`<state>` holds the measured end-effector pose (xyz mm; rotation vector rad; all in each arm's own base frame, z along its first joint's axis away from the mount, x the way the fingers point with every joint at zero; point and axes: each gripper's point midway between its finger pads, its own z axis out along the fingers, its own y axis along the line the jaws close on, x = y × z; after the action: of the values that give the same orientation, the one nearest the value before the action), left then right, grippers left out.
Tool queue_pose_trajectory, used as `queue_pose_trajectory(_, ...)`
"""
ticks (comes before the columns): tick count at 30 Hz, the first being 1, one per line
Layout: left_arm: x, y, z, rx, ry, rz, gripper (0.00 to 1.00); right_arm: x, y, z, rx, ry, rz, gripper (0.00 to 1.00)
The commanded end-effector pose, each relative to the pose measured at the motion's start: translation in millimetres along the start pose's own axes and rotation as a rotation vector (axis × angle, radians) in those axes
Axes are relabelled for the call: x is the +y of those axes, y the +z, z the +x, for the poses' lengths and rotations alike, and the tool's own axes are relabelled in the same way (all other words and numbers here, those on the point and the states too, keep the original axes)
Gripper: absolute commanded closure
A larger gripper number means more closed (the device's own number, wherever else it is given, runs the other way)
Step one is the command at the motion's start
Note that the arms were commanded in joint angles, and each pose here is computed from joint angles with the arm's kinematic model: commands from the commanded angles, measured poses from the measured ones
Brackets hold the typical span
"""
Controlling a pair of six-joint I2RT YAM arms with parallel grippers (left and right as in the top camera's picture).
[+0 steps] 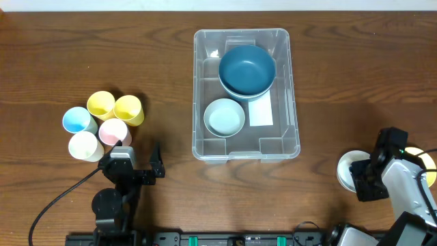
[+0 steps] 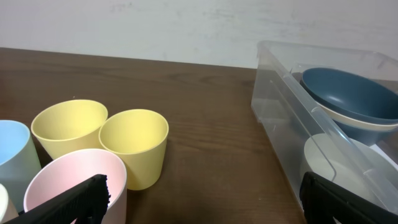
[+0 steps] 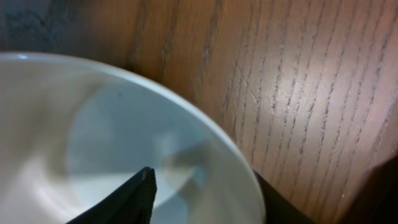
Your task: Pack container
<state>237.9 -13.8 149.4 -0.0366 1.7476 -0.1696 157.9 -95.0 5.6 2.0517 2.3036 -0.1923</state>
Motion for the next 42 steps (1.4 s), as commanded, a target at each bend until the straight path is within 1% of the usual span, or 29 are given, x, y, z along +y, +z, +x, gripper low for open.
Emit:
queue_pose_trajectory(1, 1.7, 2.1, 12.7, 0.030, 0.009, 0.000, 0.02, -2.9, 3.1, -3.5, -0.015, 0.009, 0.013, 0.59)
queue_pose_trajectory(5, 1.7, 2.1, 12.6, 0.029, 0.009, 0.000, 0.02, 2.6, 1.1, -7.1, -0.027, 0.013, -0.007, 0.72)
queue_pose_trajectory(7, 1.7, 2.1, 12.7, 0.030, 0.009, 0.000, 0.02, 7.8, -2.6, -10.8, -0.037, 0.015, -0.024, 0.76)
queue_pose_trajectory(11, 1.7, 2.1, 12.6, 0.029, 0.009, 0.000, 0.02, 27.4, -18.7, -22.3, -0.058, -0.021, -0.083, 0.96)
queue_pose_trajectory(12, 1.7, 2.1, 12.6, 0.029, 0.009, 0.000, 0.02, 33.3, -24.3, -24.8, -0.059, -0.031, -0.102, 0.99)
queue_pose_trajectory(15, 1.7, 2.1, 12.7, 0.030, 0.009, 0.000, 0.02, 56.4, -48.8, -32.5, -0.055, -0.072, -0.181, 0.99)
queue_pose_trajectory(18, 1.7, 2.1, 12.7, 0.030, 0.009, 0.000, 0.02, 82.9, -88.0, -41.0, -0.048, -0.104, -0.282, 0.99)
queue_pose_trajectory(20, 1.7, 2.1, 12.6, 0.029, 0.009, 0.000, 0.02, 109.0, -124.4, -41.9, -0.029, -0.179, -0.408, 0.99)
queue_pose_trajectory(21, 1.8, 2.1, 12.7, 0.030, 0.009, -0.001, 0.02, 125.6, -148.4, -39.1, -0.015, -0.240, -0.499, 0.99)
queue_pose_trajectory(24, 1.7, 2.1, 12.7, 0.030, 0.009, 0.000, 0.02, 166.6, -227.2, -17.7, 0.023, -0.428, -0.772, 0.99)
queue_pose_trajectory(26, 1.7, 2.1, 12.6, 0.029, 0.009, 0.000, 0.02, 180.4, -269.4, 0.6, 0.030, -0.521, -0.887, 0.99)
queue_pose_trajectory(29, 1.7, 2.1, 12.7, 0.030, 0.009, 0.000, 0.02, 193.9, -323.9, 40.5, 0.008, -0.681, -1.008, 0.99)
queue_pose_trajectory(31, 1.7, 2.1, 12.6, 0.029, 0.009, 0.000, 0.02, 199.0, -348.1, 74.1, -0.012, -0.800, -1.063, 0.99)
queue_pose_trajectory(33, 1.7, 2.1, 12.6, 0.029, 0.009, 0.000, 0.02, 202.0, -359.8, 112.5, -0.035, -0.911, -1.090, 0.99)
queue_pose_trajectory(35, 1.7, 2.1, 12.7, 0.030, 0.009, 0.000, 0.02, 202.4, -358.2, 143.9, -0.059, -0.990, -1.071, 0.99)
queue_pose_trajectory(39, 1.7, 2.1, 12.7, 0.030, 0.009, 0.000, 0.02, 205.7, -338.7, 192.6, -0.101, -1.098, -0.985, 0.99)
queue_pose_trajectory(42, 1.7, 2.1, 12.7, 0.030, 0.009, 0.000, 0.02, 213.1, -314.0, 219.5, -0.084, -1.142, -0.910, 0.99)
